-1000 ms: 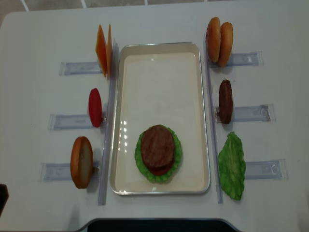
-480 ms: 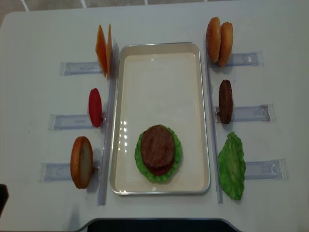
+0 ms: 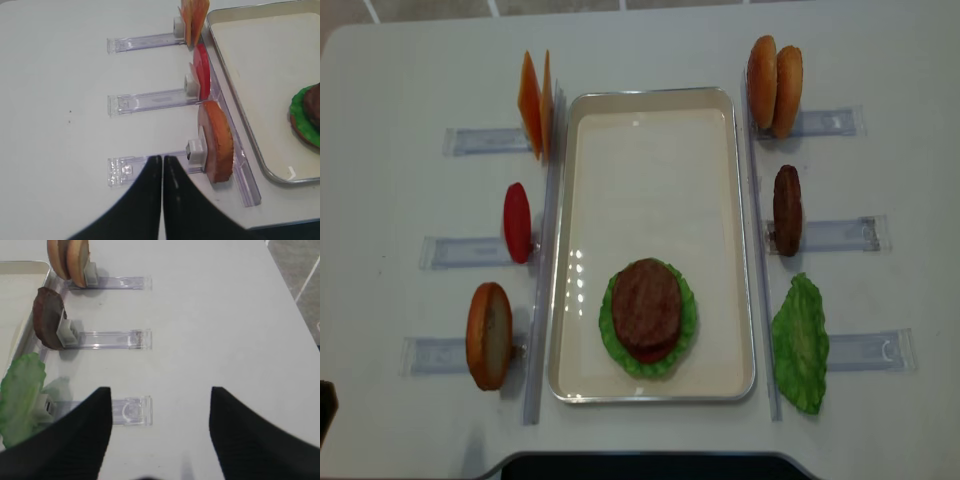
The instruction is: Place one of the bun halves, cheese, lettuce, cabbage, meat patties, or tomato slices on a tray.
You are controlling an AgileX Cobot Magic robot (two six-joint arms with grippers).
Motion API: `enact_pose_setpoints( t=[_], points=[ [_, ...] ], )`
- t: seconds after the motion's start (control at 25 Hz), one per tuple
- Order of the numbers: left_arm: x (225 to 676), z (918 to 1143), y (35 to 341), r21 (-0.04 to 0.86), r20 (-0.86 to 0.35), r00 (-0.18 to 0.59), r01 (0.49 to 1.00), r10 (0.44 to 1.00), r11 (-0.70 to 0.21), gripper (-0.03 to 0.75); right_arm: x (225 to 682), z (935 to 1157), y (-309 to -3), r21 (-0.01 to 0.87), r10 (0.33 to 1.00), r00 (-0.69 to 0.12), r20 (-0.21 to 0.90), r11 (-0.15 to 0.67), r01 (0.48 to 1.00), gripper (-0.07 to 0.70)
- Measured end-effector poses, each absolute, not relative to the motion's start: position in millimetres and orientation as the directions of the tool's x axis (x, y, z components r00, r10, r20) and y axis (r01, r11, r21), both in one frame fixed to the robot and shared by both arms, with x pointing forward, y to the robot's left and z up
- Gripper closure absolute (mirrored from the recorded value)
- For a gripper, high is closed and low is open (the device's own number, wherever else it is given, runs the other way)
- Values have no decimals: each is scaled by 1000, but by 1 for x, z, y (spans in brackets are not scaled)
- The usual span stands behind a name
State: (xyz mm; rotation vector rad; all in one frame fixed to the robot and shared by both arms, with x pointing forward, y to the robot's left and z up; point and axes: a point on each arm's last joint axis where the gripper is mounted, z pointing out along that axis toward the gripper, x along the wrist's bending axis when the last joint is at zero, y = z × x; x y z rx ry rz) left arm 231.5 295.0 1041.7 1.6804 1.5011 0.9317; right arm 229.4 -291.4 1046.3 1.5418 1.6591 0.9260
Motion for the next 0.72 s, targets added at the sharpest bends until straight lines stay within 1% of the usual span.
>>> enact_pose_setpoints(
  t=[0.72],
  points=[
    [232, 1042, 295, 860, 66, 74, 501, 995, -95, 715, 229, 1046, -290, 857, 998, -68, 6, 30, 514, 200]
  ],
)
